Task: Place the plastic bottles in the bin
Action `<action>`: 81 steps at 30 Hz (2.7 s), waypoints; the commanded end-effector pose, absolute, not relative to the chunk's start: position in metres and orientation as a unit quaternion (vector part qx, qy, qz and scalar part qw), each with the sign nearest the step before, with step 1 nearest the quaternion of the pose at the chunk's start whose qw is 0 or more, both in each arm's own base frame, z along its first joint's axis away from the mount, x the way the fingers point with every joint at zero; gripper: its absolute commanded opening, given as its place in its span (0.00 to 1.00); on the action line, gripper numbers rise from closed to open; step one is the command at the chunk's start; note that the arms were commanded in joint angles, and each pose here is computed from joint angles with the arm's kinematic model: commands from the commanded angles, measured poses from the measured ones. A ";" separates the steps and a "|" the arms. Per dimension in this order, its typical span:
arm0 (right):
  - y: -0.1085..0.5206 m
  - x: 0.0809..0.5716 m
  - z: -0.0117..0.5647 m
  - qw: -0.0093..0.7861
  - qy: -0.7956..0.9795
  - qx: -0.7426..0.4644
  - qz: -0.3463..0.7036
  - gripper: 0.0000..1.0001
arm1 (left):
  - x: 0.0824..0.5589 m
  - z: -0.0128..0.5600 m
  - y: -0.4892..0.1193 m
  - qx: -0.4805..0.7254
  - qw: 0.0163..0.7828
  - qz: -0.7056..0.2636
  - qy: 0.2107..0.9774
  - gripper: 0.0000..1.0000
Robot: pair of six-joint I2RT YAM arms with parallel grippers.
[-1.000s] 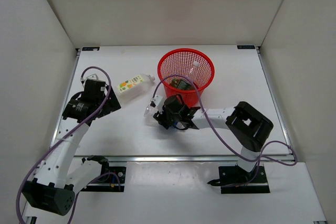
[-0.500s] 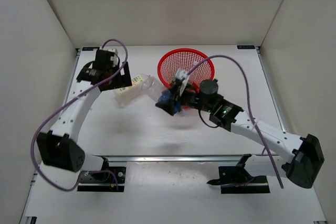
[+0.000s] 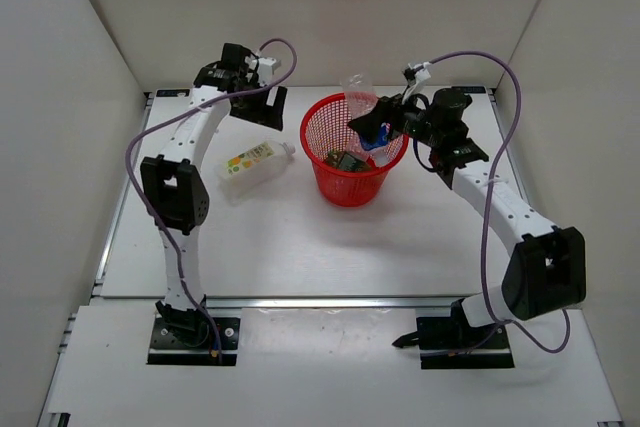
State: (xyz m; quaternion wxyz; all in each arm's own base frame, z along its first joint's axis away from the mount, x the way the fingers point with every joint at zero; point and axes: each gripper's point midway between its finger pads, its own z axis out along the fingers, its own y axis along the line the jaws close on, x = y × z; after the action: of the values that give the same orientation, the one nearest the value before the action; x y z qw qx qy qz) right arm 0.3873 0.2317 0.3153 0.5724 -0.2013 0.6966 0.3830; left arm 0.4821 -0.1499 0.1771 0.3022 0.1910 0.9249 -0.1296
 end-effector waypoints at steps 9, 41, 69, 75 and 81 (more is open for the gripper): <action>0.235 0.392 0.335 0.562 0.681 -0.212 0.419 1.00 | 0.486 0.150 -0.200 0.326 0.263 -0.121 0.900 0.99; 0.189 0.366 0.320 0.576 0.681 -0.135 0.432 1.00 | 0.518 0.056 -0.188 0.284 0.226 -0.017 0.932 0.78; 0.191 0.349 0.331 0.615 0.663 -0.127 0.408 0.99 | 0.496 0.130 -0.144 0.210 0.287 0.074 0.932 0.00; 0.193 0.338 0.337 0.624 0.653 -0.132 0.409 0.99 | 0.500 0.210 -0.125 0.127 0.367 0.093 0.917 0.00; 0.195 0.329 0.342 0.628 0.646 -0.138 0.413 0.99 | 0.484 0.249 -0.107 0.089 0.405 0.100 0.905 0.00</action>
State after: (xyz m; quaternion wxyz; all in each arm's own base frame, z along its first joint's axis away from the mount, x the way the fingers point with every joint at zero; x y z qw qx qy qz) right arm 0.3348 0.1942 0.3212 0.5970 -0.1227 0.6754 0.4151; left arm 0.4925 -0.1213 0.2104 0.3653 0.1273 0.9179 0.0888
